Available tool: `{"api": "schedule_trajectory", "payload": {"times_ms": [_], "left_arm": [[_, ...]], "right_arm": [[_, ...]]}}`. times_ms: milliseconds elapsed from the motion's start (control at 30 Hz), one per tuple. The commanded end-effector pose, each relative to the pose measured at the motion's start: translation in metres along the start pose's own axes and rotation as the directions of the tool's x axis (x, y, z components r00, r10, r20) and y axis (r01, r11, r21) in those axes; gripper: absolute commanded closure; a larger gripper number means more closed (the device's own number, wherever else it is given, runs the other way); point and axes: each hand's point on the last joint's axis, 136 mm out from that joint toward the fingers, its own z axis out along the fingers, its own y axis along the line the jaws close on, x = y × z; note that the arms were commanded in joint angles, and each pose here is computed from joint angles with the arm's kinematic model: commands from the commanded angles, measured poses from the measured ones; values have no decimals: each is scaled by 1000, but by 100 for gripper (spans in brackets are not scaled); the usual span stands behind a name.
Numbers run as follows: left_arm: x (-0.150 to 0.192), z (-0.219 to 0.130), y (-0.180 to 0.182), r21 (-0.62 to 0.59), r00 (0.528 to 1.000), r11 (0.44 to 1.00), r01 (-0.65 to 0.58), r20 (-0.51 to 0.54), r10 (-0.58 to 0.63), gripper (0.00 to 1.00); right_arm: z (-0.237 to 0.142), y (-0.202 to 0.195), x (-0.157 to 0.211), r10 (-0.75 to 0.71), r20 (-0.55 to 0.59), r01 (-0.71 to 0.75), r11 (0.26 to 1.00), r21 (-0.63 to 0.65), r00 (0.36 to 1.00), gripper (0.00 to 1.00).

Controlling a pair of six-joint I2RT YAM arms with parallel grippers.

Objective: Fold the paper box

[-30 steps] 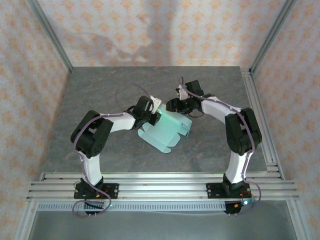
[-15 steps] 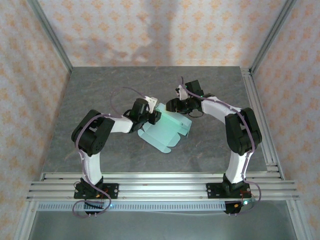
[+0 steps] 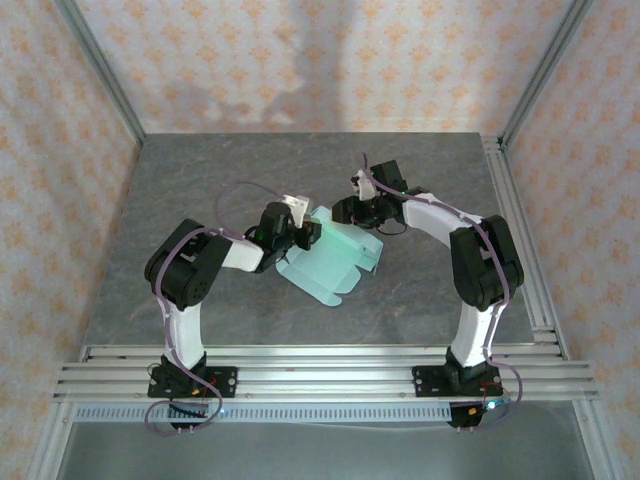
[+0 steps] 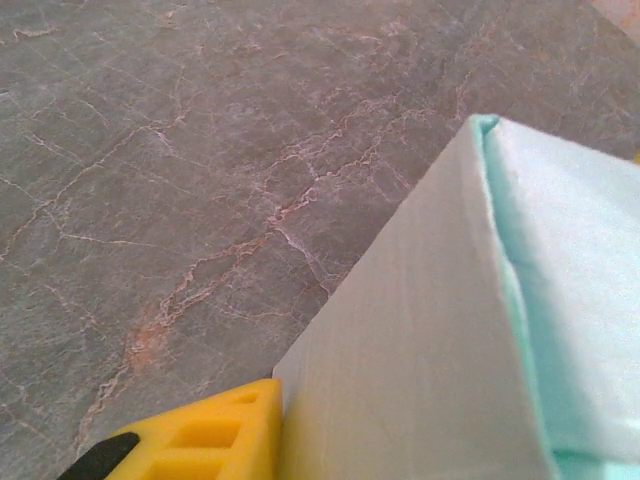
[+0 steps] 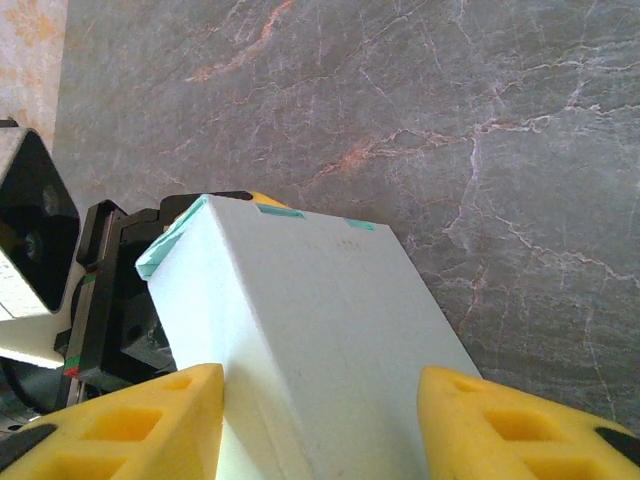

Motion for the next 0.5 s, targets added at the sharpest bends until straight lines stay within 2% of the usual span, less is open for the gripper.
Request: {"api": "schedule_trajectory", "payload": {"times_ms": [0,400,433,467], "left_arm": [[-11,1,5,-7,998,1000,20,60,-20,76],[-14,-4,4,-18,999,1000,-15,37,16,90],[-14,-4,3,-17,999,1000,-16,34,17,91],[-15,-4,3,-19,999,1000,-13,34,14,98]], "right_arm": [[6,-19,18,74,-55,-71,996,55,996,48],[-3,-6,6,75,-11,-74,997,30,997,47],[-5,-3,5,75,-5,-74,997,24,997,47],[-7,-1,3,78,3,-78,997,15,997,47]]}}
